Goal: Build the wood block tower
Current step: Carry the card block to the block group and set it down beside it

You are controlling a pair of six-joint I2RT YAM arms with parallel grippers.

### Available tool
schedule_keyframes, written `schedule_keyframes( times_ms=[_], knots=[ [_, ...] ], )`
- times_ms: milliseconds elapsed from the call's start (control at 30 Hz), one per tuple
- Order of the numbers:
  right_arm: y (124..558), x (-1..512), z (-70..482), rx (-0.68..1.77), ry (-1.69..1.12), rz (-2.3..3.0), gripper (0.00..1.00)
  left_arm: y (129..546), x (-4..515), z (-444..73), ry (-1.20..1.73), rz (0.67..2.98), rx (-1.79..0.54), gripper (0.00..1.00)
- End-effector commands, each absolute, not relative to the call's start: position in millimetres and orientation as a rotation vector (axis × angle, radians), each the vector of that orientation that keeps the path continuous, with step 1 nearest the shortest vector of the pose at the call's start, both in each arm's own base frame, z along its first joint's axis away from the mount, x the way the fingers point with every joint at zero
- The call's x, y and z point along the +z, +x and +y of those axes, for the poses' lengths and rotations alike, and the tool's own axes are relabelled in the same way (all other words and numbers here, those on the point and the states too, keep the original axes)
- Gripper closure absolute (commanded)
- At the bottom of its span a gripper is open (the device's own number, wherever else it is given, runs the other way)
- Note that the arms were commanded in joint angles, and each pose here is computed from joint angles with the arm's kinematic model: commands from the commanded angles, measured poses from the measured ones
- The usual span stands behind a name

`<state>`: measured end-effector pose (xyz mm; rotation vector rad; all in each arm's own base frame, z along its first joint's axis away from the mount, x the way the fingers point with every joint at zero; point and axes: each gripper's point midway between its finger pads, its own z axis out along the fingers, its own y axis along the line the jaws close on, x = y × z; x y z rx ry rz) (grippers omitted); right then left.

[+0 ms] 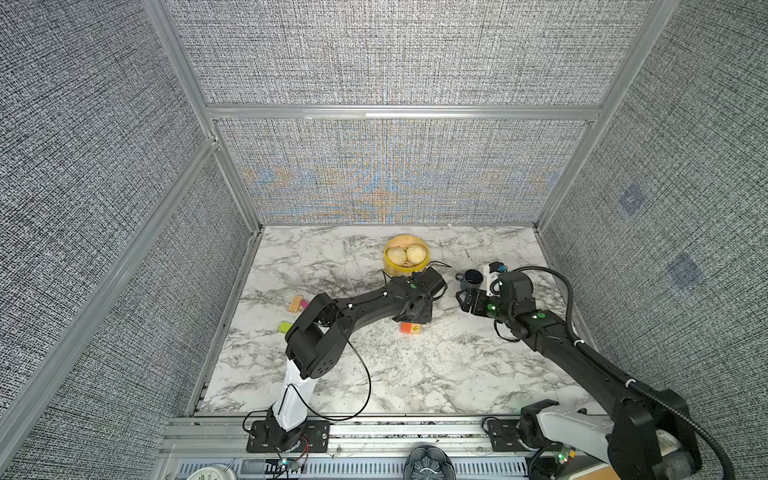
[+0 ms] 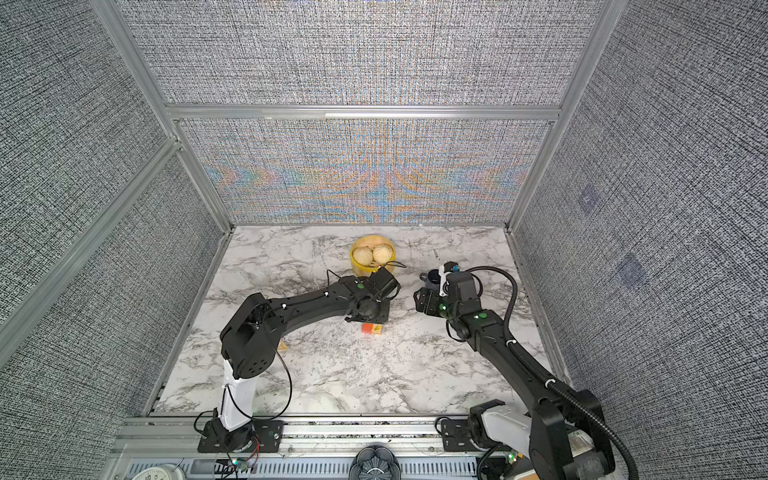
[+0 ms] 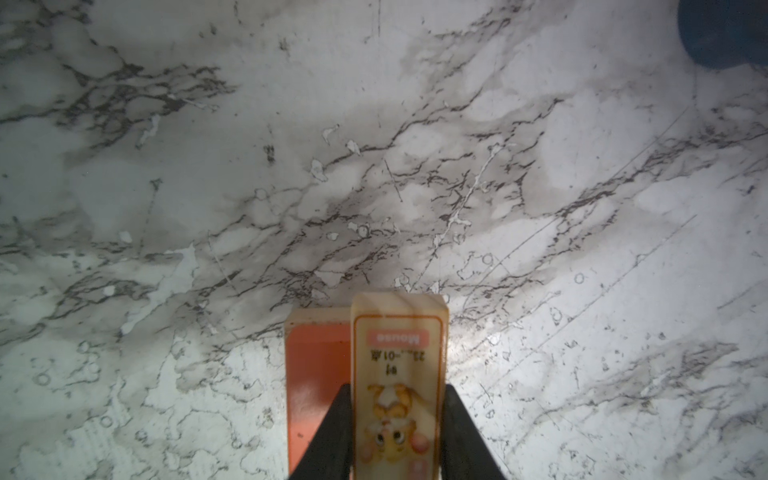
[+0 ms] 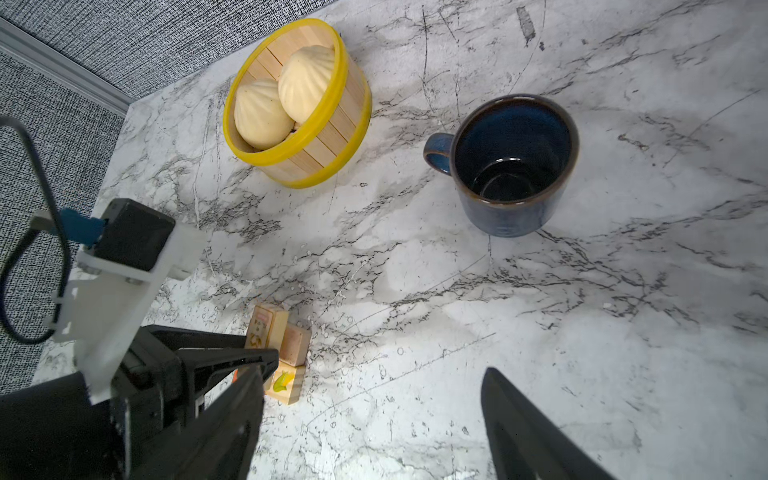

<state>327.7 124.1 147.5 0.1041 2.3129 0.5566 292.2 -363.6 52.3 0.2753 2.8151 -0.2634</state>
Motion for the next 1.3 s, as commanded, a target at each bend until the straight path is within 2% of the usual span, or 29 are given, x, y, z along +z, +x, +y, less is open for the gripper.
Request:
schedule_keyframes(
  times_ms=[0, 733, 1267],
  knots=[
    [328, 149, 128, 0.582, 0.1, 2.314, 0.16, 288, 52, -360, 0.244, 2.818, -0.25, 0.76],
    [328, 148, 137, 0.638, 0.071, 2.321, 0.16, 276, 52, -357, 0.229, 2.807, -0.212, 0.75],
    [328, 149, 137, 0.638, 0.062, 2.32, 0.16, 278, 54, -361, 0.24, 2.805, -0.216, 0.6]
  ],
)
